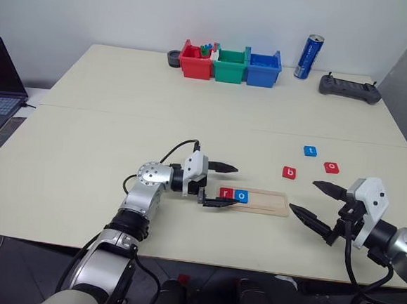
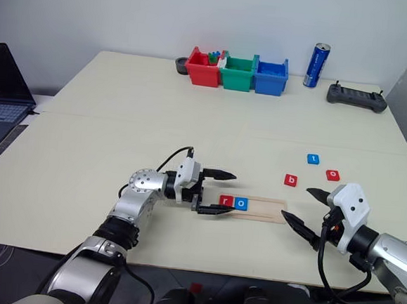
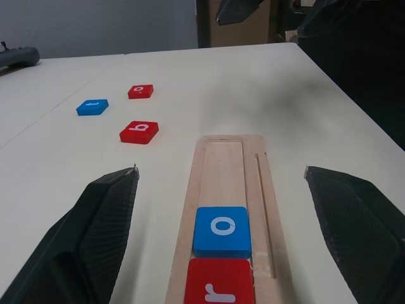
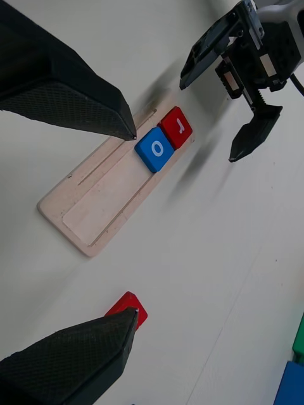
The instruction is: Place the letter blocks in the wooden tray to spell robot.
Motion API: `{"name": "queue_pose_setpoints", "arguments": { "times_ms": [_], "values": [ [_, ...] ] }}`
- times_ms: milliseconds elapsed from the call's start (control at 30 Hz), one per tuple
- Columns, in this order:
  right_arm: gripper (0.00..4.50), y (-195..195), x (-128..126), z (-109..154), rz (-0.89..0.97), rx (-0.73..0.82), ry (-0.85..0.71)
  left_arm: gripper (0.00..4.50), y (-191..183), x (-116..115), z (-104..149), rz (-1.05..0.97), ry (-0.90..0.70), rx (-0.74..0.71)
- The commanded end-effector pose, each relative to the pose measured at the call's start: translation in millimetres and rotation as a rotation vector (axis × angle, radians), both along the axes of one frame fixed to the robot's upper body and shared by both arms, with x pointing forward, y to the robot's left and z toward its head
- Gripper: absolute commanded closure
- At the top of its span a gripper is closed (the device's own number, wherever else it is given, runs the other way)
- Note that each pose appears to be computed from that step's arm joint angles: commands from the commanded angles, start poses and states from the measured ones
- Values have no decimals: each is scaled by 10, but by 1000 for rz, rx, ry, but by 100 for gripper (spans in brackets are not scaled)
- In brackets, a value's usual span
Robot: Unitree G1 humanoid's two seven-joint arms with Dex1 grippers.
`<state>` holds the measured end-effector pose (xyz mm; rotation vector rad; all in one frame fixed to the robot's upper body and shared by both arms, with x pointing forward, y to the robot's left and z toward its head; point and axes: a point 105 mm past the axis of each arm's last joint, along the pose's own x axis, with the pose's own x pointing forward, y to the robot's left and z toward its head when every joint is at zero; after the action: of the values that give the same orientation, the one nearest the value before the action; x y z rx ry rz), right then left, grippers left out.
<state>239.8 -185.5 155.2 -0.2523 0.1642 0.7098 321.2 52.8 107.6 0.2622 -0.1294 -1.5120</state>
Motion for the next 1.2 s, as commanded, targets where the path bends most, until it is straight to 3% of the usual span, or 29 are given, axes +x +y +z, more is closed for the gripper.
{"name": "queue_pose_setpoints", "arguments": {
  "times_ms": [33,267,1000,1200],
  "values": [
    [0,40,-29,99,11,-2,-43,5,23,-48,20,-10,-7,-2],
    [0,61,-15,93,23,0,-35,5,78,-82,-99,6,14,37],
    [0,49,4,72,33,-3,-20,5,131,-46,-71,42,7,35],
    [0,-169,81,-66,-70,-77,6,5,120,-65,-76,38,7,31]
  ]
}}
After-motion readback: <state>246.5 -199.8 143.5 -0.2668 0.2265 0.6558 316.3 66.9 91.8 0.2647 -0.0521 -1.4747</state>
